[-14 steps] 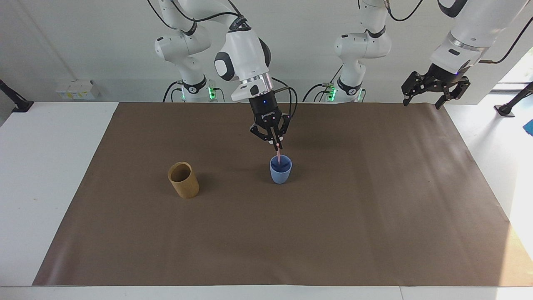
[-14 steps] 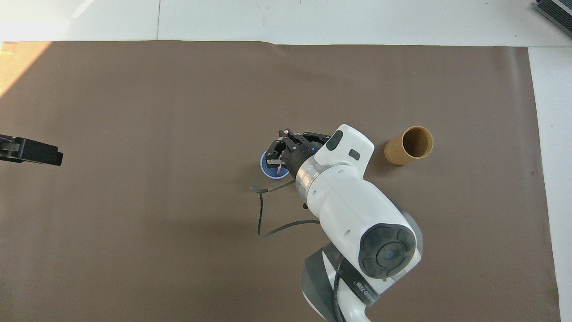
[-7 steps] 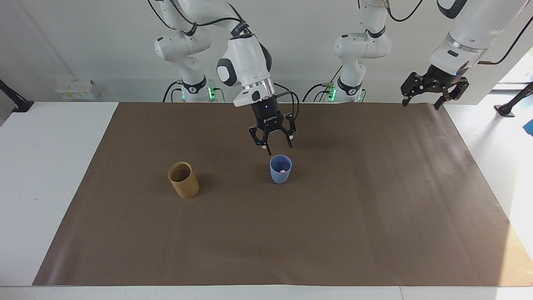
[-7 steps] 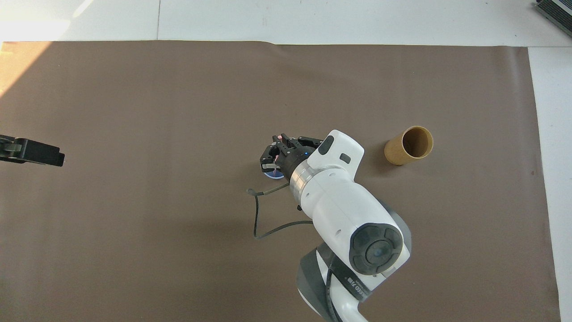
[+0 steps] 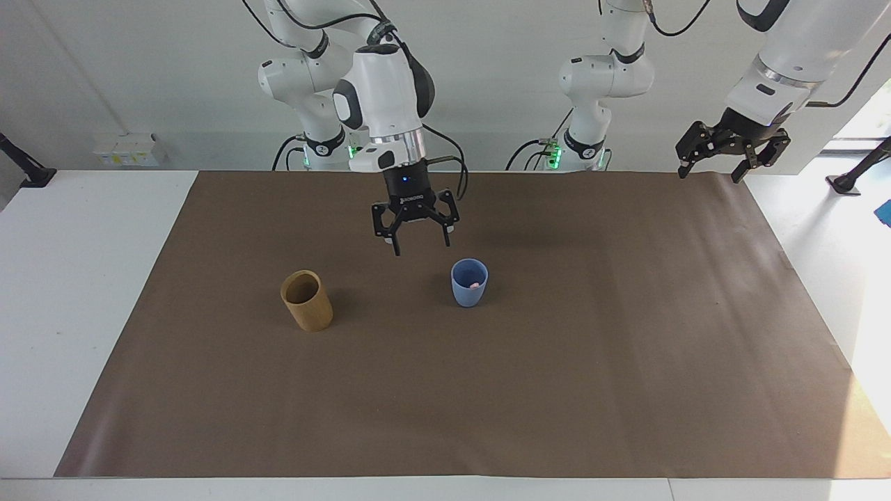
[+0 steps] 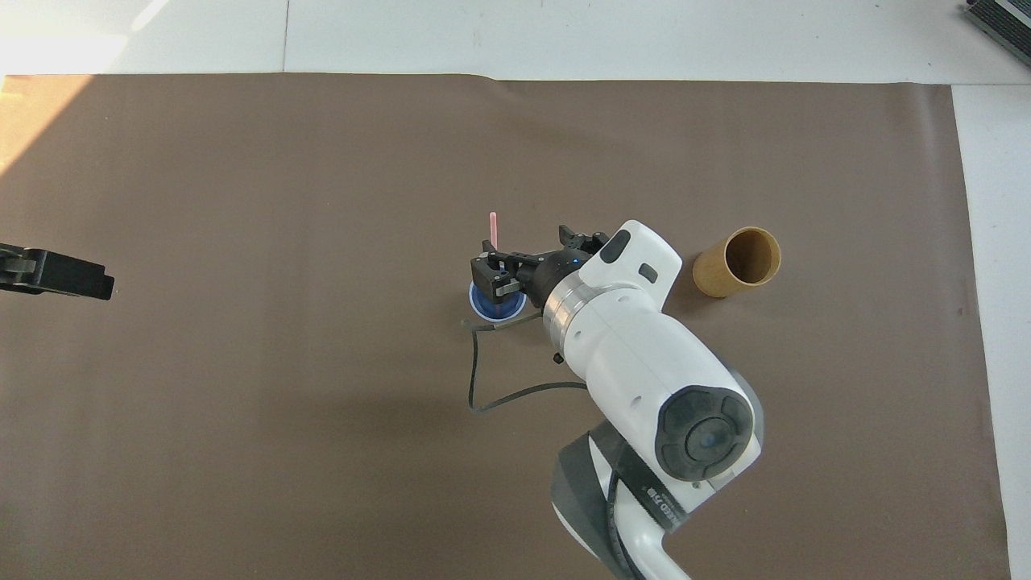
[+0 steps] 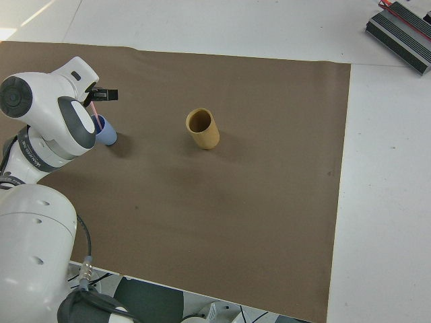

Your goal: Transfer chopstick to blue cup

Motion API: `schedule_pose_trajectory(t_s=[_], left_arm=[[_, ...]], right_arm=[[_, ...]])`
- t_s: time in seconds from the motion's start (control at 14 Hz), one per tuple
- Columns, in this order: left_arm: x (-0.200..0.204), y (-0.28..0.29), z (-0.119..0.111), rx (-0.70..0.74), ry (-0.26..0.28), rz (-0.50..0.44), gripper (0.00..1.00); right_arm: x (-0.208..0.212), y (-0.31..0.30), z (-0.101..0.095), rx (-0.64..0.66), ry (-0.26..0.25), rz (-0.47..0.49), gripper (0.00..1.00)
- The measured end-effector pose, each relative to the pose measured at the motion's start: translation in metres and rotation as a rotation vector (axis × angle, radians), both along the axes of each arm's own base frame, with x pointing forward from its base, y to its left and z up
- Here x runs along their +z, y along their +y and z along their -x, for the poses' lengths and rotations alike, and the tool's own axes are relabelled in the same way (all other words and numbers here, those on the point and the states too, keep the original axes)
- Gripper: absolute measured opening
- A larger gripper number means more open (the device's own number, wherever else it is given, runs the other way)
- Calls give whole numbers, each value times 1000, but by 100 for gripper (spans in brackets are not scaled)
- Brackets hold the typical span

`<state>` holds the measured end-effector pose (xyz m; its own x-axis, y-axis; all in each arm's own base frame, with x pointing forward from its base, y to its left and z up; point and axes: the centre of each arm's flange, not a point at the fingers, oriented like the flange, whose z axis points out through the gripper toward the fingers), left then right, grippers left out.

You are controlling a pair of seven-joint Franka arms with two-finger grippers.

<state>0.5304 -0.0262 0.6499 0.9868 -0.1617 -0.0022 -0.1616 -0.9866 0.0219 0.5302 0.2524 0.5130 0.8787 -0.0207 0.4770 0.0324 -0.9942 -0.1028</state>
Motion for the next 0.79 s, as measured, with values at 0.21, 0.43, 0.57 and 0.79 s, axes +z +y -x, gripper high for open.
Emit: schedule_pose_trajectory(t_s=[0.21, 0.43, 0.57, 0.79], left_arm=[[0, 0, 0, 0, 0, 0, 100], [0, 0, 0, 0, 0, 0, 100], [0, 0, 0, 0, 0, 0, 100], [0, 0, 0, 0, 0, 0, 100]], right_arm=[[27, -67, 1, -114, 110, 78, 100], [59, -134, -5, -151, 221, 92, 100], [76, -189, -12, -154, 263, 97, 100], [89, -239, -14, -166, 310, 115, 100]])
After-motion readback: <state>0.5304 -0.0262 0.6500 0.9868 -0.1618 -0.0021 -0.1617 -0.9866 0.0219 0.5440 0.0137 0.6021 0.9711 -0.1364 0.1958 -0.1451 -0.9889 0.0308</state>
